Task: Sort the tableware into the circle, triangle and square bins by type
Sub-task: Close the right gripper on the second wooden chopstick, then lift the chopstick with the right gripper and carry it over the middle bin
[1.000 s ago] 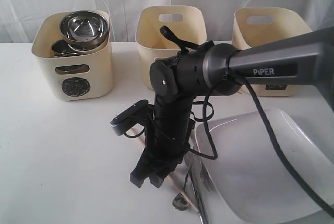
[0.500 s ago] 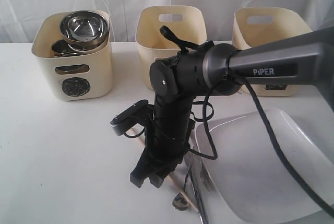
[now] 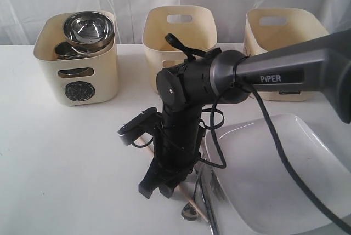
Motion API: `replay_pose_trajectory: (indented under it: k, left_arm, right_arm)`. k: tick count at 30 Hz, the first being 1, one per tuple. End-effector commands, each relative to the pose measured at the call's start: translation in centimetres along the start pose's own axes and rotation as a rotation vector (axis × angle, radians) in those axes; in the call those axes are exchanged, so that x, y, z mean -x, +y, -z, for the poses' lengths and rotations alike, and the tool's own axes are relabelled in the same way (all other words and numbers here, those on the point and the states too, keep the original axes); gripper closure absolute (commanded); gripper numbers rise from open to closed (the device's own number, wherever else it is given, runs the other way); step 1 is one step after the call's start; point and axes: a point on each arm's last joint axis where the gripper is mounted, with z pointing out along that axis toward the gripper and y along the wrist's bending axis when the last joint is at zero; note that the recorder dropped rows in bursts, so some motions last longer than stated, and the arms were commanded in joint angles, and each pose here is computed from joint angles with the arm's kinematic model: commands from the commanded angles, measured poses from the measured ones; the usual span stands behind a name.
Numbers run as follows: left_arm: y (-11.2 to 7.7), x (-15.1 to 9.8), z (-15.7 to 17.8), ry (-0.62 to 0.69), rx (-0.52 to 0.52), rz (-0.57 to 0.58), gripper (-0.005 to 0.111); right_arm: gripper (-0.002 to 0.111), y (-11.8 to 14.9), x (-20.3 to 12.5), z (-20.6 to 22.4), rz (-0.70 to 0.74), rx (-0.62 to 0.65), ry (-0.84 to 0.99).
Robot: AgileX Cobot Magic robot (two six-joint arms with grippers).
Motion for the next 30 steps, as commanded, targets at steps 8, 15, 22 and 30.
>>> replay_pose_trajectory:
  k: [8,15,22,30]
  left_arm:
    - [0.0,-0.1,0.0,-0.004,0.001,0.01,0.107]
    - [0.0,-0.1,0.0,-0.004,0.001,0.01,0.107]
    - [0.0,-0.1,0.0,-0.004,0.001,0.01,0.107]
    - [0.0,-0.1,0.0,-0.004,0.001,0.01,0.107]
  right_arm:
    - [0.074,0.2,-0.3,-0.1,-0.005,0.015,0.038]
    - [0.104,0.4,-0.1,-0.1,-0.026,0.041,0.023]
    - [0.108,0.7,0.4,0.6,-0.061,0.067,-0.047]
    - [0.108,1.9,1.3,5.9,-0.129,0.123,-0.302]
